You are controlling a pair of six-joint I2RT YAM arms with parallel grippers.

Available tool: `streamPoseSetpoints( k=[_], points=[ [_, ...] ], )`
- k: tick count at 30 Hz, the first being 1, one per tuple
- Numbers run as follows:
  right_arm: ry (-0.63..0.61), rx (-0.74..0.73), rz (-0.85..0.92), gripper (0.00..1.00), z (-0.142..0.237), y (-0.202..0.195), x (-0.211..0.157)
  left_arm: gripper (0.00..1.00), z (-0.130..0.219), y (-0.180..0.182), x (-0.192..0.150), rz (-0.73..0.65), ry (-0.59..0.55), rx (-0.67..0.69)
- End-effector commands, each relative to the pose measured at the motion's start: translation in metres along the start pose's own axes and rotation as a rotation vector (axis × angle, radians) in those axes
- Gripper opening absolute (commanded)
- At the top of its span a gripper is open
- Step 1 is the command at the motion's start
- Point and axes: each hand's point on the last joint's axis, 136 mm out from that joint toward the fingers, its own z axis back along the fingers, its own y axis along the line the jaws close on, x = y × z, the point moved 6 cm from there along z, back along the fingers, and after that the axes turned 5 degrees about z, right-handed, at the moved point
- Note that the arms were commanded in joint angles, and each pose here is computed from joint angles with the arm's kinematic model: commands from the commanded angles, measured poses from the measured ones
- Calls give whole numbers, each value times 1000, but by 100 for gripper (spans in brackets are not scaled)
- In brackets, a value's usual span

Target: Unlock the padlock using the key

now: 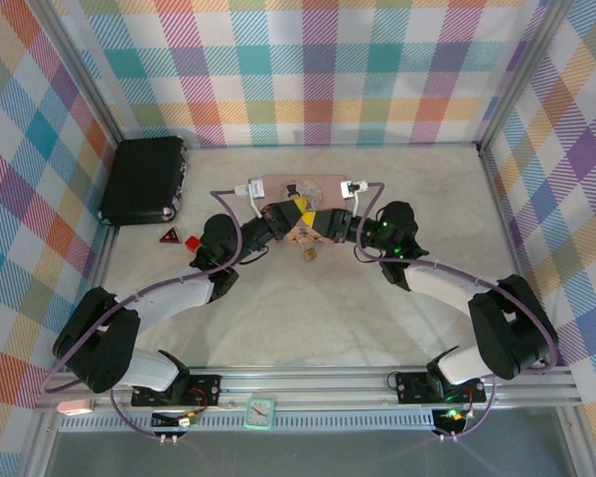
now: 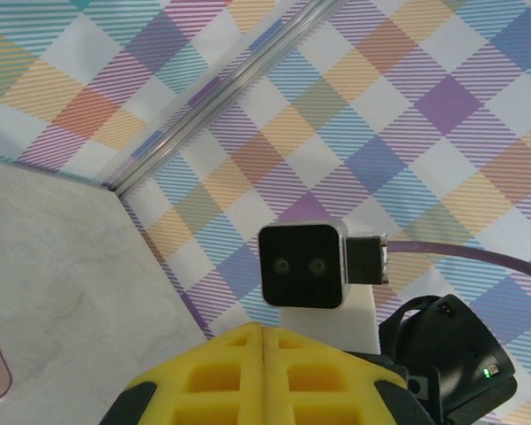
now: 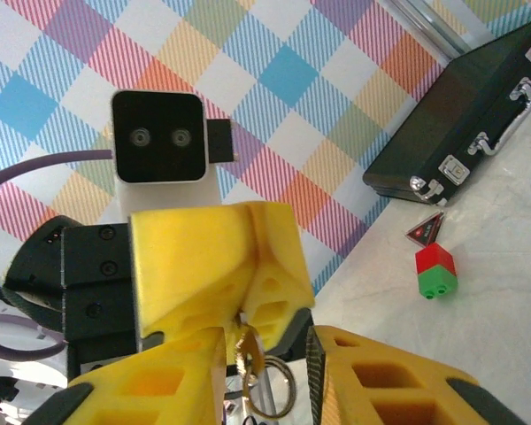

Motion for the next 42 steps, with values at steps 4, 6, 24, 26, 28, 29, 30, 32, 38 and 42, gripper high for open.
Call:
streamPoseSetpoints(
  k=[4,6,24,26,28,29,30,32,38,42],
  points=[
    [-21,69,42,17,-1,13,6,0,-5,-15,7,-7,-38,-72],
    [-21,69,47,6,-1,14,6,0,-4,-15,7,-6,-42,-70],
    [211,-171,289,0,25,4,-26,90,47,69,16,84,-78,525],
    [233,-221,317,0,32,3,-29,89,55,85,6,97,-35,634],
    [250,-281,345,0,39,0,-32,88,60,100,-7,138,5,706],
    [256,-306,353,0,42,-1,-33,87,60,105,-13,145,28,720],
    [259,-335,363,0,45,-3,-34,87,60,110,-20,150,53,746],
    [265,-402,370,0,51,-9,-36,86,54,115,-35,121,112,793],
    [264,-650,301,0,79,-34,-46,86,23,137,-76,-4,300,958],
    [238,-732,249,0,98,-36,-54,84,8,158,-92,-49,365,1017]
  ],
)
